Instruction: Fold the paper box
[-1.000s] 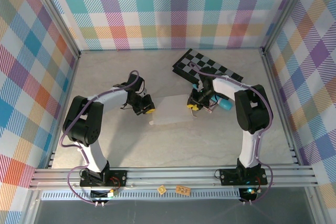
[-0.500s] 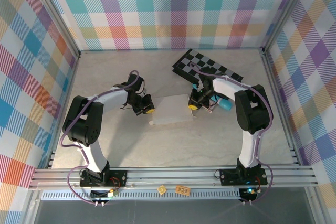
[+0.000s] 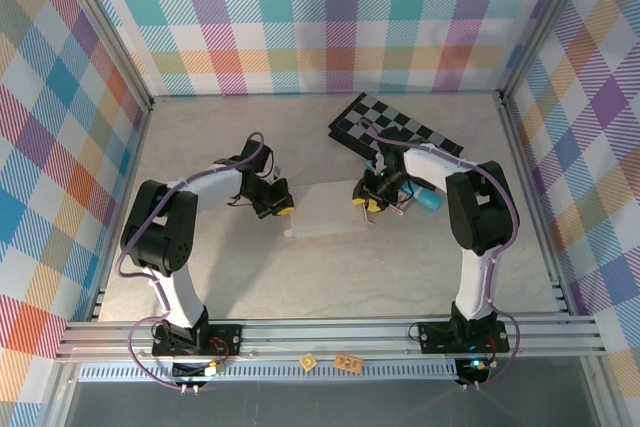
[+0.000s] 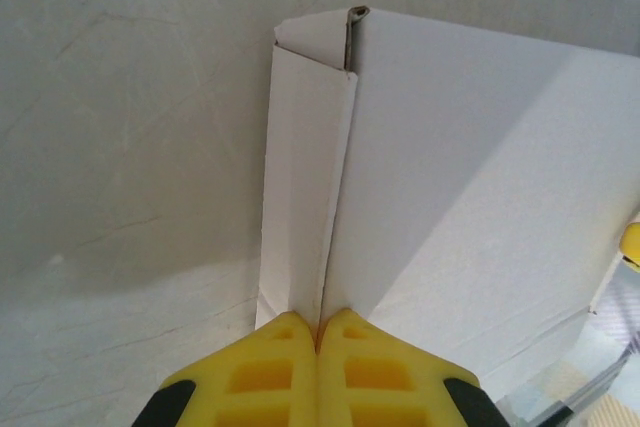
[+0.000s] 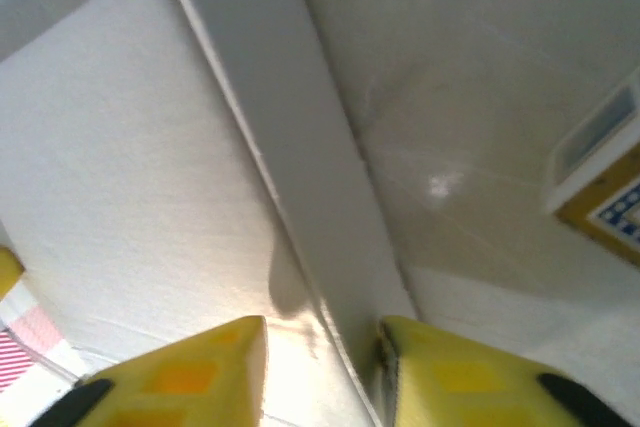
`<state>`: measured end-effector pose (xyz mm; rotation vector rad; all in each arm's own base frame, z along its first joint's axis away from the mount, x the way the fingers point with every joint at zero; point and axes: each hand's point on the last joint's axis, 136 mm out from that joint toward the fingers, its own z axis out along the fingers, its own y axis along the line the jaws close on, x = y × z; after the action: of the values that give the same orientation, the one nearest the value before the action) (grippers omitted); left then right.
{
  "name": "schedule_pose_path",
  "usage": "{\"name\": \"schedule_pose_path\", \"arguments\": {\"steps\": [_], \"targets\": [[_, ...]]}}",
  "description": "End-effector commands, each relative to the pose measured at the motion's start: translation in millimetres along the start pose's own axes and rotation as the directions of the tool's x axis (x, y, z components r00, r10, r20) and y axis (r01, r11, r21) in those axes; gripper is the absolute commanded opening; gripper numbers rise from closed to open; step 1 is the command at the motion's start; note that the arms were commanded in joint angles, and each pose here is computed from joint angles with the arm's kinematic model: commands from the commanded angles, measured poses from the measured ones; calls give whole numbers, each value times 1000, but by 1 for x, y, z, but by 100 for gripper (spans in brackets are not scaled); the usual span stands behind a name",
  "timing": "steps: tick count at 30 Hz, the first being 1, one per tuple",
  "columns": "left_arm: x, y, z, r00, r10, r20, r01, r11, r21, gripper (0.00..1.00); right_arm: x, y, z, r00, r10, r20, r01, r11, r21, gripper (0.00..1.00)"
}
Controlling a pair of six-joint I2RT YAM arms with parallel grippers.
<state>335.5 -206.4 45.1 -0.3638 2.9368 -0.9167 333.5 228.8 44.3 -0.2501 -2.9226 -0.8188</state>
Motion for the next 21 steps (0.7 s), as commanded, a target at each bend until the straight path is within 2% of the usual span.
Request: {"name": "schedule_pose_path", "arguments": {"steps": [1, 4, 8, 14, 21], "targets": [[16, 7, 17, 991, -16, -130, 19, 1000, 21, 0, 10, 34, -12, 994, -96, -49, 86, 981, -171, 47], [17, 6, 12, 985, -33, -169, 38, 999, 27, 0, 5, 33, -20, 993, -100, -68, 83, 972, -219, 54], [15, 1, 2, 979, -88, -185, 100, 993, 54, 0, 3, 30, -19, 990, -95, -109, 62, 960, -275, 56], [10, -6, -12, 966, -155, -207, 175, 981, 80, 0, -1, 23, -31, 994, -74, -82, 49, 961, -271, 60], [13, -3, -12, 957, -166, -240, 187, 980, 70, 0, 0, -1, -28, 995, -60, -81, 41, 973, -228, 62]]}}
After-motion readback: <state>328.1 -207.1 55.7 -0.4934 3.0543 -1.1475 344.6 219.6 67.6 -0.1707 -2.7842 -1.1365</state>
